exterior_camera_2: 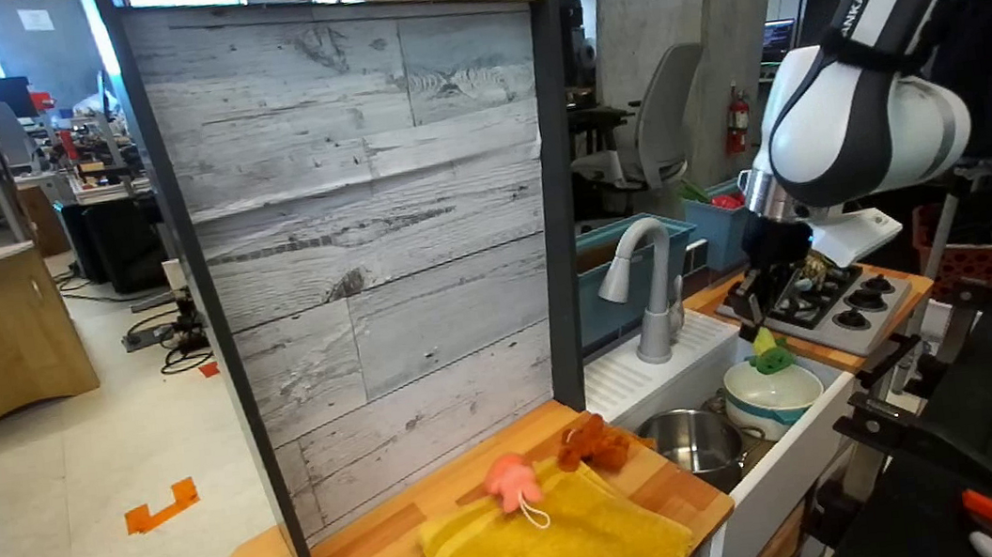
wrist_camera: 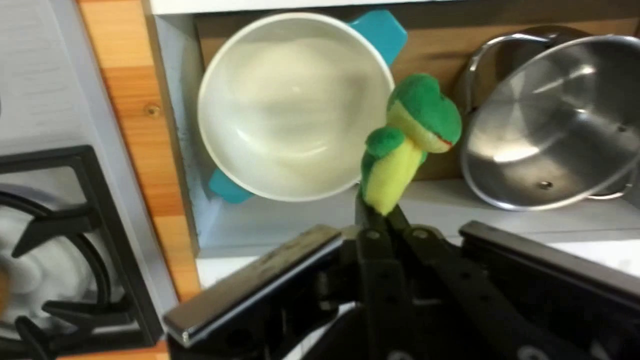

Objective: Wipe the counter with the towel. Remove the things from the dishes in the sink and put them on the counter and the stove

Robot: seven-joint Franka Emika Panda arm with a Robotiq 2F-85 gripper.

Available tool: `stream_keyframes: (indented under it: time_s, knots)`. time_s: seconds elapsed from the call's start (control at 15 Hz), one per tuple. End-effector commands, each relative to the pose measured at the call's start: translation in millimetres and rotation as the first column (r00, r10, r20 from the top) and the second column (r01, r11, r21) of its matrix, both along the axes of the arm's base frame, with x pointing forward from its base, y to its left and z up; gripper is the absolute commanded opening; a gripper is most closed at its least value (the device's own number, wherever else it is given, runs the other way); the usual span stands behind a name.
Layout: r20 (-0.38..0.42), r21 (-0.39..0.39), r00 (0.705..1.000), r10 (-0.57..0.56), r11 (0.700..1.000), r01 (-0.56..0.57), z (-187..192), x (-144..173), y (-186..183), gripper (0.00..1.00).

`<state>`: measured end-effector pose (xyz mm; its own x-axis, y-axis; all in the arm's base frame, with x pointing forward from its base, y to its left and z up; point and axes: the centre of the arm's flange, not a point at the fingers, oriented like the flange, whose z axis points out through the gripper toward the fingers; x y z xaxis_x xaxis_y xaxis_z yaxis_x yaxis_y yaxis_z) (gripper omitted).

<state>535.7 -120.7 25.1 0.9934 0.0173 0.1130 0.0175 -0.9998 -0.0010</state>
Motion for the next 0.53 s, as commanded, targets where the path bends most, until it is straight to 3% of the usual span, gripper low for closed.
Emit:
stream_keyframes:
  time_s: [0.0, 0.47]
  knots:
    - [0.134, 0.058, 0.983, 0.129, 0.989, -0.138, 29.6, -64.0, 58.6, 0.01]
    - [0.227, 0.025, 0.947, 0.227, 0.971, -0.239, 39.2, -103.6, 241.6, 0.01]
